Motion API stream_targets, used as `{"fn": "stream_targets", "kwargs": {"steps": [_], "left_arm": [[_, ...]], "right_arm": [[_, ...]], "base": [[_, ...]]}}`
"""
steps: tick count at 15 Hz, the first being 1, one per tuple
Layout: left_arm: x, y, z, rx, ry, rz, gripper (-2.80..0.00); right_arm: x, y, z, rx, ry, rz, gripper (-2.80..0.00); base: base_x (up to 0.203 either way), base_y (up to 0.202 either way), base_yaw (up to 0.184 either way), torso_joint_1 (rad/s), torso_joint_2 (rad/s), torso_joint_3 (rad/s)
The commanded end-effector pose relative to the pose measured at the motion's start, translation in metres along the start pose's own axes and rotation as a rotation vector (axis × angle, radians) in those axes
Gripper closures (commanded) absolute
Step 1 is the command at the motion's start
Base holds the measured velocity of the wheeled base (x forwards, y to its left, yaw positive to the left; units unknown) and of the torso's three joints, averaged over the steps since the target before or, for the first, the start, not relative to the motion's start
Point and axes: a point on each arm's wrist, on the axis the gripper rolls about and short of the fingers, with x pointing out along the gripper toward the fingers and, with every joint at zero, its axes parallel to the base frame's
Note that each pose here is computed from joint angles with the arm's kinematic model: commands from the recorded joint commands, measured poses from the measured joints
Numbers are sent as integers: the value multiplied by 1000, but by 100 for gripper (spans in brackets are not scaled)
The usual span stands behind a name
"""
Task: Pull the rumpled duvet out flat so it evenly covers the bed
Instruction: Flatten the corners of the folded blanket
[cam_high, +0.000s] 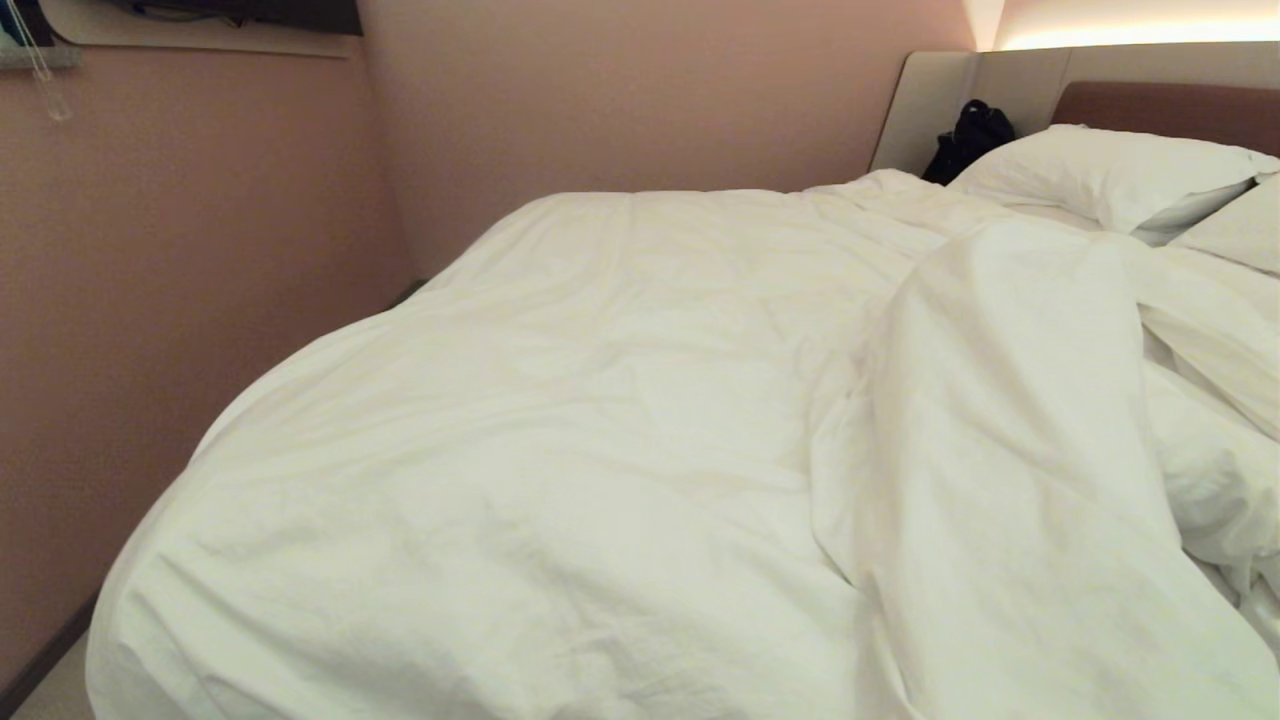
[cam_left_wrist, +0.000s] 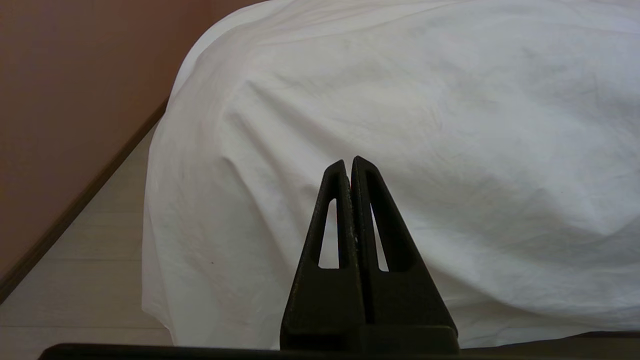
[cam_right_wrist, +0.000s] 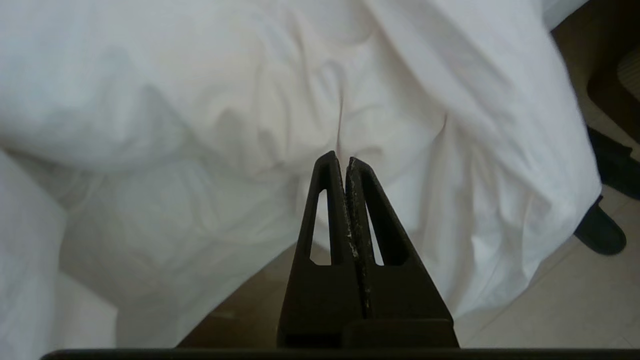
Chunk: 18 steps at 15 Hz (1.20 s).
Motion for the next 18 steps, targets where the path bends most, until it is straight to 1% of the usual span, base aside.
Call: {"fn": "stream_targets", "kwargs": {"steps": [1,4,7,10,11,12,13,15,18], "left_arm": [[0,0,0,0,-1,1,0],[0,0,0,0,-1,1,0],[0,0,0,0,-1,1,0],[0,0,0,0,-1,1,0],[0,0,0,0,-1,1,0],[0,0,0,0,-1,1,0],[0,0,0,0,-1,1,0],[0,0,0,0,-1,1,0],[0,0,0,0,-1,1,0]], "right_arm": [[13,-8,7,8,-22,0,0],[29,-26,9,17,10,-31,0],[49,-39,19,32,32,-31,0],[65,-50,29,42,39,-52,0],[68,-56,30,40,41,-67,-99],[69,-58,30,32,43,-72,-280],[69,-62,30,28,45,-82,-280],[68,-62,31,19,41,-84,-280],[66,-62,31,-45,42,-83,-280]], "base": [[0,0,0,0,0,0],[0,0,0,0,0,0],[0,0,0,0,0,0],[0,0,0,0,0,0],[0,0,0,0,0,0],[0,0,0,0,0,0],[0,0,0,0,0,0],[0,0,0,0,0,0],[0,0,0,0,0,0]]}}
